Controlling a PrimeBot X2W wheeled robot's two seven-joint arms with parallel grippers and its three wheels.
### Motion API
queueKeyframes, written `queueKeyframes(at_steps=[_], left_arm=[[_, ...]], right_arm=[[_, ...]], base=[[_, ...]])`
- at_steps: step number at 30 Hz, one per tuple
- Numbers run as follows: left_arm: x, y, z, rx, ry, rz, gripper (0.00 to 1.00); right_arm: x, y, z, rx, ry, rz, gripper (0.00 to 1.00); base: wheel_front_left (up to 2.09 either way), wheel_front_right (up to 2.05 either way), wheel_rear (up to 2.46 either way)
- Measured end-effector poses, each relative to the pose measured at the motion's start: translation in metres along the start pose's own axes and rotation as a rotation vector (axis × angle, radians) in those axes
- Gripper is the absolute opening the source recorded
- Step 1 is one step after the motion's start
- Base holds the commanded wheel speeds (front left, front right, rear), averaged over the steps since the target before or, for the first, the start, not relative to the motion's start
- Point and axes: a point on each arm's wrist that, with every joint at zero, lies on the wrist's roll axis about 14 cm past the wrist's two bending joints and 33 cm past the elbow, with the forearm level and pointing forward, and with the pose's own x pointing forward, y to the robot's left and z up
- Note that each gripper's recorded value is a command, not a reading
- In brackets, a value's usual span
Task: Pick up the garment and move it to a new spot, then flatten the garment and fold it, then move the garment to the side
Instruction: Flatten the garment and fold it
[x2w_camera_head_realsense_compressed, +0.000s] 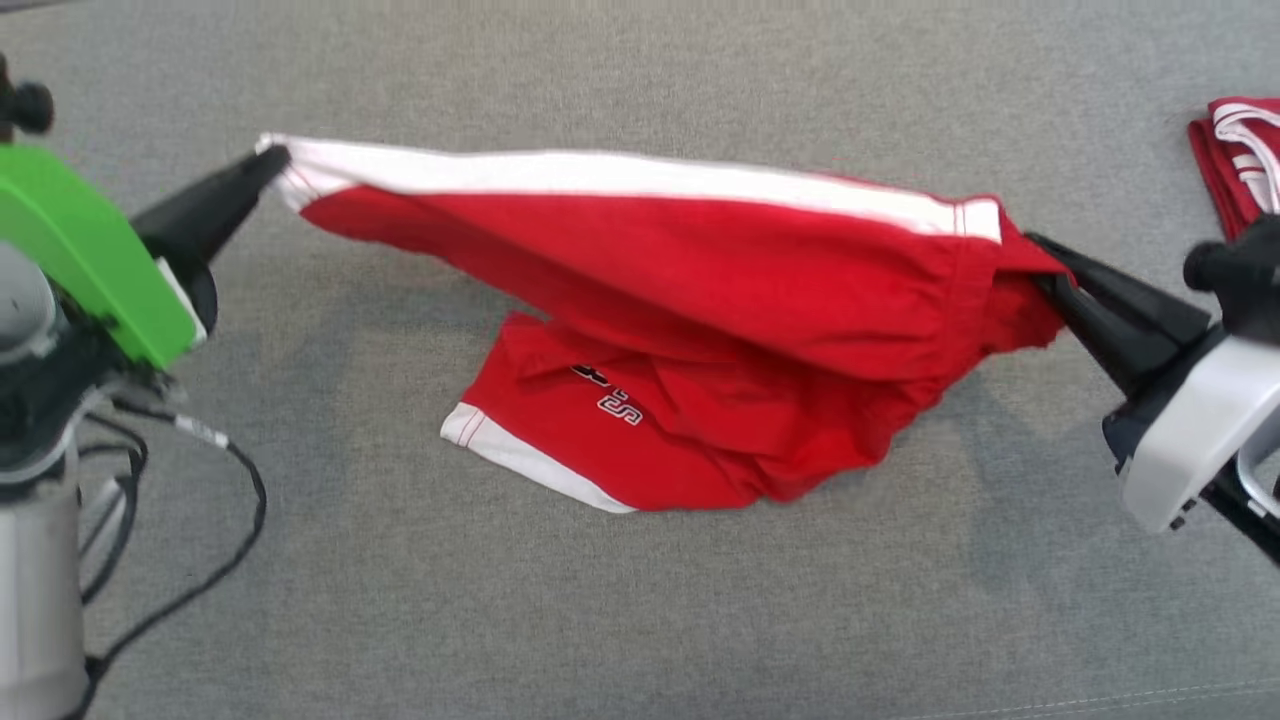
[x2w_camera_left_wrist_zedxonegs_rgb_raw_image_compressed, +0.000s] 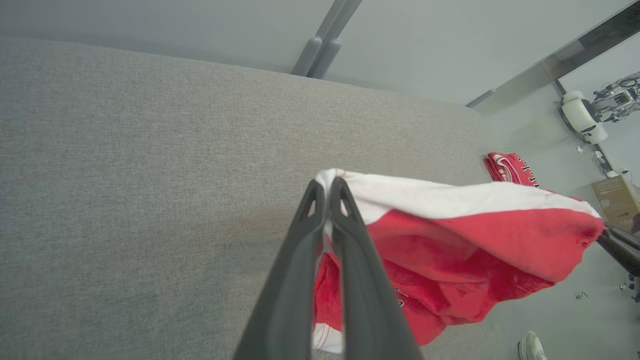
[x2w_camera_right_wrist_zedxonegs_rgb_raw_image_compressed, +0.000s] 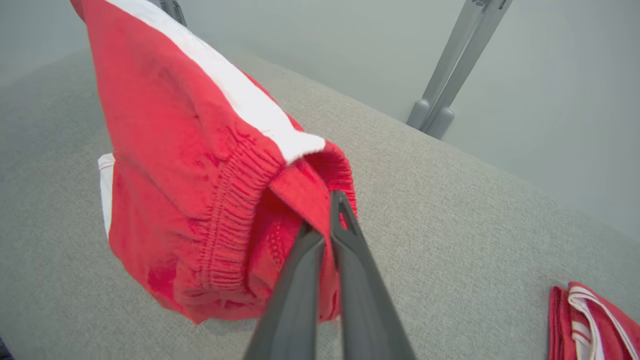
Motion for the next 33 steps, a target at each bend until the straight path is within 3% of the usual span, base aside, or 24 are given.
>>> queueKeyframes(at_steps=[5,12,17,18,19,20,21,28,30,33], left_arm=[[-0.026,-0.010,-0.028,-0.021,-0.023,-0.014,0.00],[-0.043,-0.010,-0.083,-0.100,-0.008,0.018,0.00],[-0.040,-0.006,-0.140,-0.212,0.034,0.065,0.00],[-0.038,-0.006,-0.147,-0.227,0.038,0.067,0.00],[-0.036,-0.007,-0.153,-0.242,0.039,0.068,0.00],[-0.035,-0.007,-0.157,-0.248,0.036,0.073,0.00],[-0.035,-0.006,-0.160,-0.245,0.036,0.079,0.00],[-0.037,-0.003,-0.161,-0.272,-0.017,0.093,0.00],[-0.040,-0.003,-0.157,-0.272,-0.042,0.096,0.00],[-0.042,-0.003,-0.156,-0.263,-0.061,0.101,0.00]], right_arm=[[-0.024,0.007,-0.021,0.056,-0.021,-0.036,0.00],[-0.047,0.025,-0.066,-0.027,0.062,-0.018,0.00],[-0.050,0.038,-0.123,-0.068,0.194,0.025,0.00],[-0.050,0.038,-0.130,-0.071,0.207,0.024,0.11],[-0.048,0.036,-0.135,-0.078,0.222,0.025,0.44],[-0.045,0.036,-0.137,-0.090,0.229,0.032,0.85],[-0.041,0.036,-0.136,-0.092,0.221,0.032,1.00],[-0.039,0.024,-0.116,-0.134,0.207,0.016,1.00],[-0.044,0.021,-0.106,-0.066,0.191,-0.011,1.00],[-0.051,0.032,-0.092,0.197,0.149,-0.046,1.00]], base=[[0.00,0.00,0.00],[0.00,0.00,0.00],[0.00,0.00,0.00],[0.00,0.00,0.00],[0.00,0.00,0.00],[0.00,0.00,0.00],[0.00,0.00,0.00],[0.00,0.00,0.00],[0.00,0.00,0.00],[0.00,0.00,0.00]])
